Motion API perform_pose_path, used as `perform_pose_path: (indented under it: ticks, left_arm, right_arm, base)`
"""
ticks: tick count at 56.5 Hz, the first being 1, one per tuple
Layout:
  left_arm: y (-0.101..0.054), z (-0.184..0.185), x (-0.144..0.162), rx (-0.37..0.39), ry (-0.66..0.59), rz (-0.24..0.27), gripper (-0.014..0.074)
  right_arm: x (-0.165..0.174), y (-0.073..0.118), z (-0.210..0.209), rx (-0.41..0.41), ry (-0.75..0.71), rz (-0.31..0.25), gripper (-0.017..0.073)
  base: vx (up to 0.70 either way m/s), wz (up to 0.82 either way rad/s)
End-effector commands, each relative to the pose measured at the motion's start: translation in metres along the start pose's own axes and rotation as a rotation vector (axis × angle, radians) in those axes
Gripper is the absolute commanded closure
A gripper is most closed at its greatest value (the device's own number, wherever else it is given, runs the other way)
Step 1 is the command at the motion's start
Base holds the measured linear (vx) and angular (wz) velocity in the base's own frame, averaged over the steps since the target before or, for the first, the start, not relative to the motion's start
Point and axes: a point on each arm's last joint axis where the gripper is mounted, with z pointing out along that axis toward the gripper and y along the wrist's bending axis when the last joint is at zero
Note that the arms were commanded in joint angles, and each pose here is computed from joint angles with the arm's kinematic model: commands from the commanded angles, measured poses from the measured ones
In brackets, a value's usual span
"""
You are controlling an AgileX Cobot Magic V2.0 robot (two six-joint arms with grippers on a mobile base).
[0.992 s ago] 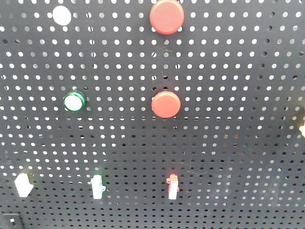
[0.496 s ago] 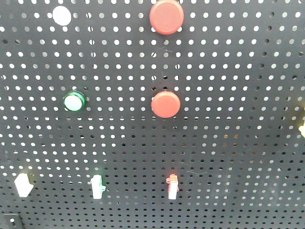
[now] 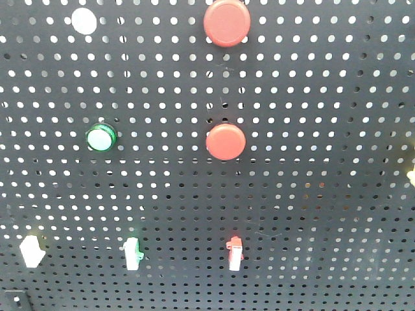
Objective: Rotate knob clockwise with right arm
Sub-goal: 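Move the right gripper onto the white round knob and close on it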
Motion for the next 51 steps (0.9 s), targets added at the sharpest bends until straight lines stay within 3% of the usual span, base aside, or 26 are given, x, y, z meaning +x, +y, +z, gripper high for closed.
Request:
perform_pose_path:
  ticks: [1, 9, 15, 35, 43, 51]
  left_arm:
    - [-0.002, -0.001, 0.003, -0.005, -0.061, -0.01, 0.06]
    - [-0.002, -0.001, 0.003, -0.005, -0.061, -0.01, 0.06]
    - [-0.002, -0.001, 0.003, -0.005, -0.061, -0.01, 0.06]
    - [-0.002, -0.001, 0.003, -0.005, -0.061, -0.01, 0.06]
    - [-0.002, -0.001, 0.003, -0.005, -0.061, -0.01, 0.06]
    - [-0.002, -0.001, 0.003, -0.005, -0.061, -0.01, 0.06]
  right_arm:
    - [-0.017, 0.001, -0.001, -0.009, -0.101, 0.04, 0.0566]
    - [-0.012, 0.0, -0.001, -0.006, -0.043, 0.072, 0.0566]
    - [-0.008, 0.005, -0.001, -0.037, -0.001, 0.03, 0.0566]
    - [0.003, 0.075, 0.0, -0.498, -0.041, -0.217, 0.0566]
    - [0.0, 0.079, -0.002, -0.518, -0.078, -0.231, 0.0566]
    - [0.0, 0.078, -0.002, -0.513, -0.096, -0.309, 0.054]
  base:
    - [0.0, 0.0]
    - [0.0, 0.0]
    - [0.0, 0.0]
    - [0.0, 0.0]
    - [0.0, 0.0]
    - [0.0, 0.0]
